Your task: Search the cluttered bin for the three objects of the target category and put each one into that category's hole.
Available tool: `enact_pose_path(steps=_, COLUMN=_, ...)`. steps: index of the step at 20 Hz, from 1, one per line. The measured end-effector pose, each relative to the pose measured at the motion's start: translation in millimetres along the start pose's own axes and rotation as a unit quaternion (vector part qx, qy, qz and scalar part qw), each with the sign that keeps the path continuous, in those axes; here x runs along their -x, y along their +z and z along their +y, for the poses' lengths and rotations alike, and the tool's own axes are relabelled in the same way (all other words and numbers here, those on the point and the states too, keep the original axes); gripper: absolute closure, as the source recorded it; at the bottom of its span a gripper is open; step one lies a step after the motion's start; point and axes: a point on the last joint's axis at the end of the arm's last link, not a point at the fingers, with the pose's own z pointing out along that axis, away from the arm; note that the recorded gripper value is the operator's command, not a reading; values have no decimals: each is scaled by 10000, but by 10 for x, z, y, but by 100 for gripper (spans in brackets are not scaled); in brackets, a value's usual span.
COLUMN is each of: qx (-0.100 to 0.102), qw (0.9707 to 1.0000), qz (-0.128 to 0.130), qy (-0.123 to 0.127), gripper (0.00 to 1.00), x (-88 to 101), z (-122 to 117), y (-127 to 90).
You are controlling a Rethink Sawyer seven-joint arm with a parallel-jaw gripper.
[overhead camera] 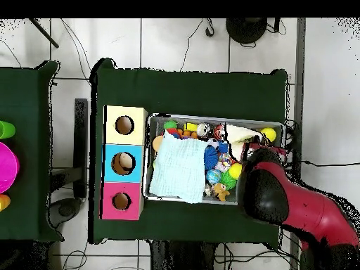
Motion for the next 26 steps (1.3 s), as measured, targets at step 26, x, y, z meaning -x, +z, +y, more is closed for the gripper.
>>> enact_pose_path(steps=26, qx=566, qw=9977, qz=-347, qy=-165, gripper=100, x=84, z=-127, y=572)
